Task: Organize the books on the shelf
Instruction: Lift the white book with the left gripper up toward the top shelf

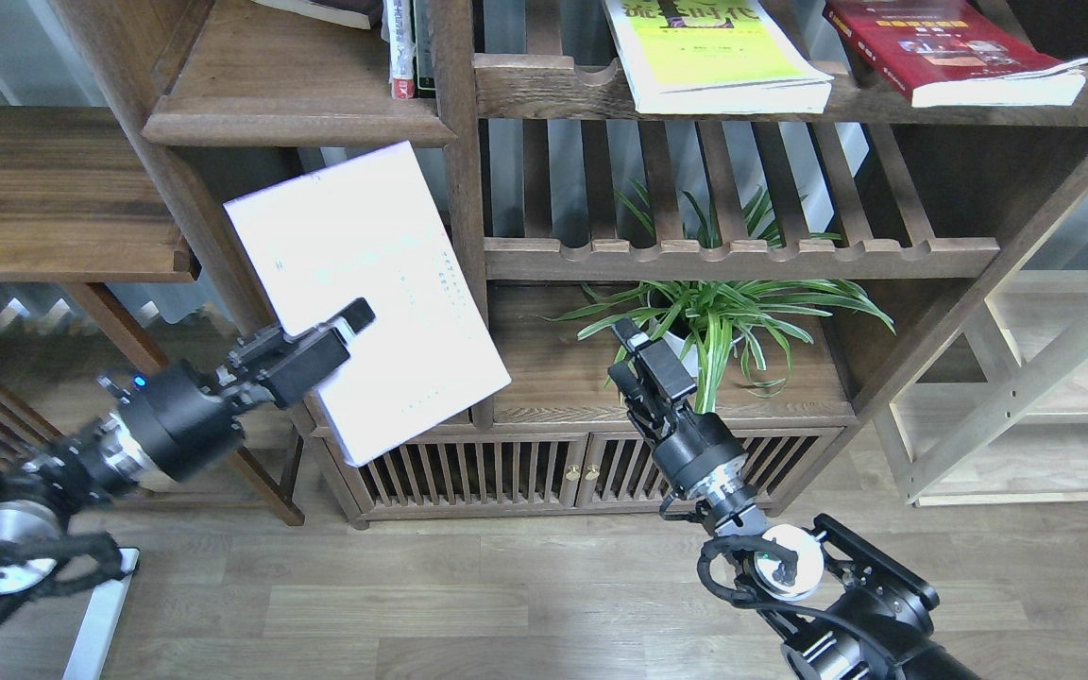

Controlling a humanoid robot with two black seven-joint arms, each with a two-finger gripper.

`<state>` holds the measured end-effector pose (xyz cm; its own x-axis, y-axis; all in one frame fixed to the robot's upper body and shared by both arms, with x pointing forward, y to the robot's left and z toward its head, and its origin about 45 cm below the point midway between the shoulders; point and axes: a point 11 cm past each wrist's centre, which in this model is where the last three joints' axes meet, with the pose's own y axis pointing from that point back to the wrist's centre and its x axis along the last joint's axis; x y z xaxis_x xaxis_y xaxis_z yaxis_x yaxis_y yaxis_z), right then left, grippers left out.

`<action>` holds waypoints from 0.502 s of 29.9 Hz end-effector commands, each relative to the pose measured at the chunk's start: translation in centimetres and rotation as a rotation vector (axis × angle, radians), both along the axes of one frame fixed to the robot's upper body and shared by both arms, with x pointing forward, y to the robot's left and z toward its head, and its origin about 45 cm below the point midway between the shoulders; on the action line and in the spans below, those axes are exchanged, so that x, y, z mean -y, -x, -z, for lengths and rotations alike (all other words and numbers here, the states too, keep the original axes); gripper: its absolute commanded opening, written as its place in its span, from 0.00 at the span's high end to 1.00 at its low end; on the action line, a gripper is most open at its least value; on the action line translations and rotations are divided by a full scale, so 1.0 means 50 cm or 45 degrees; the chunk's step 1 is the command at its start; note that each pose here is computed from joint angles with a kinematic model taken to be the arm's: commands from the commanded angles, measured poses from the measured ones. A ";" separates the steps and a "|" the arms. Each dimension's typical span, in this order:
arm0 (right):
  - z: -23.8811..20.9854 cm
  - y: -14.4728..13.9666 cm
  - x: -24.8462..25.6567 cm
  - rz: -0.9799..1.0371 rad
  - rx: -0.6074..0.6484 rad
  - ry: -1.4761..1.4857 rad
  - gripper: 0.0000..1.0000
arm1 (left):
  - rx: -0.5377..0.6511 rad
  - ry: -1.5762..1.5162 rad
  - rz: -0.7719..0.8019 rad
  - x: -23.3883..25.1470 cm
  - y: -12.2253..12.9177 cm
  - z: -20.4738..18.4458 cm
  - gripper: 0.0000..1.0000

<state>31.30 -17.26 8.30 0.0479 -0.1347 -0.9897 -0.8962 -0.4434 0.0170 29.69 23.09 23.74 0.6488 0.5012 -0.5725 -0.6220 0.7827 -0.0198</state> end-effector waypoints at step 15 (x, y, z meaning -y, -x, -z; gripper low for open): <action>-0.041 -0.038 -0.019 -0.051 0.083 0.020 0.02 | 0.333 -0.093 -0.162 -0.099 -0.054 -0.171 1.00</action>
